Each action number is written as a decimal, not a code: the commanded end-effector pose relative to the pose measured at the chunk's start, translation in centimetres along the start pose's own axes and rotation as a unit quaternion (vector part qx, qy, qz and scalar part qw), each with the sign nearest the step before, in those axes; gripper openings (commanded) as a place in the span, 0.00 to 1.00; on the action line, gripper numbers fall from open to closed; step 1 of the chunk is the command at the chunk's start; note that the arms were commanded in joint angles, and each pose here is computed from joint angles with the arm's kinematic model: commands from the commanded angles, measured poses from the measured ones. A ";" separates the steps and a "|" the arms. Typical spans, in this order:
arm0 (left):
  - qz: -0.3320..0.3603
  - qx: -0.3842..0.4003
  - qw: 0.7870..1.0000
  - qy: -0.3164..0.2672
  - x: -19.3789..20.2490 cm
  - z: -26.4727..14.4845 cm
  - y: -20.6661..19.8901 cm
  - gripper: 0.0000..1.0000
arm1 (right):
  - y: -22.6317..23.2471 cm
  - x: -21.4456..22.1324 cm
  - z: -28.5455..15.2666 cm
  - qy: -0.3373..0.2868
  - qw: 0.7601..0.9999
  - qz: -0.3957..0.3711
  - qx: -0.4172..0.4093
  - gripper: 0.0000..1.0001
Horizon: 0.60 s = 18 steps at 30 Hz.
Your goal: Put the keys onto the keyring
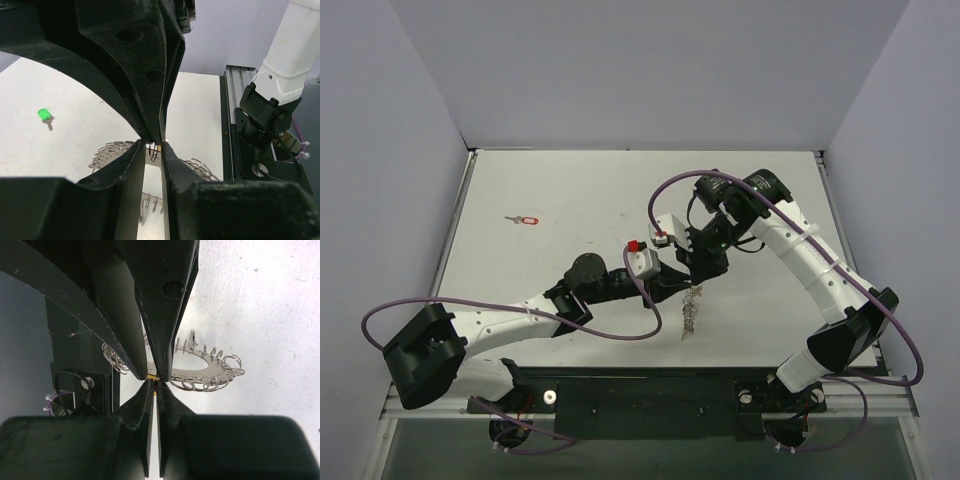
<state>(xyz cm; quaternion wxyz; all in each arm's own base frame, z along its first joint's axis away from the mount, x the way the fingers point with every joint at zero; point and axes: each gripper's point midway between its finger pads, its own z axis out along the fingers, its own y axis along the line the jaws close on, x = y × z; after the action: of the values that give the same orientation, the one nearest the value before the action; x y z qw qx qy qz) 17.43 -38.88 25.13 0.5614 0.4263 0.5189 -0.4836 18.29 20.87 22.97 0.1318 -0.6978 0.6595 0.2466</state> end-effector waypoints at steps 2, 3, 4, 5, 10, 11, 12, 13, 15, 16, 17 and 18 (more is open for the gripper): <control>0.013 0.021 0.999 -0.023 -2.4 0.9 -0.4 0.27 | 1.2 -0.6 -0.7 -0.010 1.000 -0.006 -0.013 0.00; 0.012 0.022 0.999 -0.021 -2.3 0.8 -0.4 0.27 | 1.2 -0.6 -0.7 -0.011 1.000 -0.007 -0.013 0.00; 0.012 0.022 1.000 -0.019 -2.2 0.8 -0.4 0.27 | 1.1 -0.6 -0.6 -0.010 1.000 -0.006 -0.013 0.00; 0.012 0.023 1.000 -0.017 -2.1 0.8 -0.4 0.25 | 1.1 -0.6 -0.6 -0.011 1.000 -0.006 -0.014 0.00; 0.010 0.028 0.999 -0.011 -1.8 0.9 -0.5 0.23 | 1.2 -0.6 -0.6 -0.010 1.000 -0.005 -0.015 0.00; 0.010 0.028 1.000 -0.010 -1.8 1.0 -0.5 0.23 | 1.1 -0.6 -0.6 -0.010 1.000 -0.005 -0.014 0.00; 0.010 0.029 0.999 -0.010 -1.8 1.0 -0.5 0.22 | 1.1 -0.6 -0.6 -0.010 1.000 -0.006 -0.014 0.00; 0.010 0.029 0.999 -0.010 -1.7 1.0 -0.6 0.23 | 1.1 -0.6 -0.6 -0.010 1.000 -0.006 -0.014 0.00; 0.010 0.029 0.999 -0.010 -1.8 1.0 -0.5 0.22 | 1.2 -0.6 -0.6 -0.011 1.000 -0.005 -0.015 0.00; 0.009 0.029 0.999 -0.008 -1.8 1.0 -0.5 0.20 | 1.2 -0.7 -0.7 -0.011 1.000 -0.006 -0.014 0.00; 0.010 0.030 0.999 -0.007 -1.7 1.1 -0.5 0.19 | 1.2 -0.6 -0.6 -0.010 1.000 -0.005 -0.016 0.00; 0.009 0.030 1.000 -0.003 -1.6 1.1 -0.5 0.18 | 1.2 -0.7 -0.6 -0.011 1.000 -0.004 -0.016 0.00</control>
<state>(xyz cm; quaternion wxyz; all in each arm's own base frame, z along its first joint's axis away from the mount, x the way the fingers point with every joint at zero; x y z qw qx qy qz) 17.12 -39.21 24.72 0.5466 0.4378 0.5212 -0.4878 18.01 20.65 22.94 0.1249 -0.6969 0.6614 0.2477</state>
